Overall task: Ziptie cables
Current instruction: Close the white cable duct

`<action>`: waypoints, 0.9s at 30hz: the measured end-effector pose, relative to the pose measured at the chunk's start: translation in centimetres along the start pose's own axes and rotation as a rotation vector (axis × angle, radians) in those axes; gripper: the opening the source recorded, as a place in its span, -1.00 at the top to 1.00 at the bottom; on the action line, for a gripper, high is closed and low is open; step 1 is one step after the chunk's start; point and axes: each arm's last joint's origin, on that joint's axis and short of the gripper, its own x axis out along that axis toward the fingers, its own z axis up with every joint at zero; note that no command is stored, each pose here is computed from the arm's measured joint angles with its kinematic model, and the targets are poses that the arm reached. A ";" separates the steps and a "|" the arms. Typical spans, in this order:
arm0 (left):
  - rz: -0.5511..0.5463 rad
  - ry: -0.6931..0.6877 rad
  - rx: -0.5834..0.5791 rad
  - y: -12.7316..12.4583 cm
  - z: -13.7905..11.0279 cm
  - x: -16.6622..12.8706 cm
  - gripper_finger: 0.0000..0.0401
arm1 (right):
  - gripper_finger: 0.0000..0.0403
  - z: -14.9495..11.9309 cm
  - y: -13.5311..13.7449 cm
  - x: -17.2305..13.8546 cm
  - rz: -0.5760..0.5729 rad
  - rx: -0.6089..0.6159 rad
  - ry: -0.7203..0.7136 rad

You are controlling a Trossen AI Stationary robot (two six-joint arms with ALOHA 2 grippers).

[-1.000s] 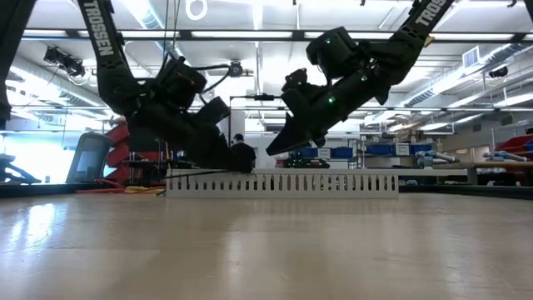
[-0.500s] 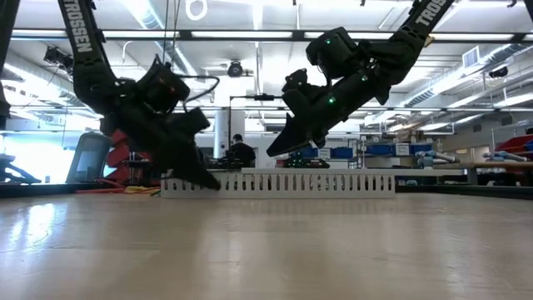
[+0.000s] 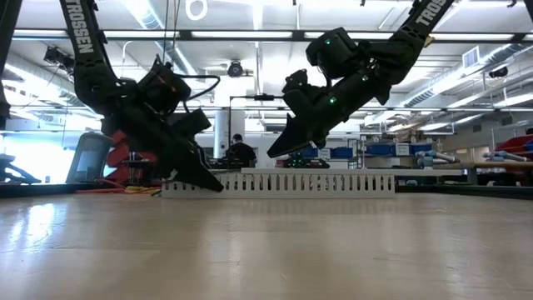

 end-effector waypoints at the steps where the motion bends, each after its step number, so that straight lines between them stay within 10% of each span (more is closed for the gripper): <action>1: 0.004 0.006 0.001 0.0 -0.1 0.1 -0.41 | 1.00 0.0 0.1 0.0 0.001 -0.001 -0.001; 17: 0.015 -0.008 -0.018 0.0 -0.3 0.6 -0.25 | 1.00 1.1 1.3 -9.8 -0.317 0.087 0.282; 27: 0.015 -0.011 -0.021 0.0 -0.3 0.6 -0.25 | 1.00 -1.8 0.2 -5.3 -0.276 0.120 0.235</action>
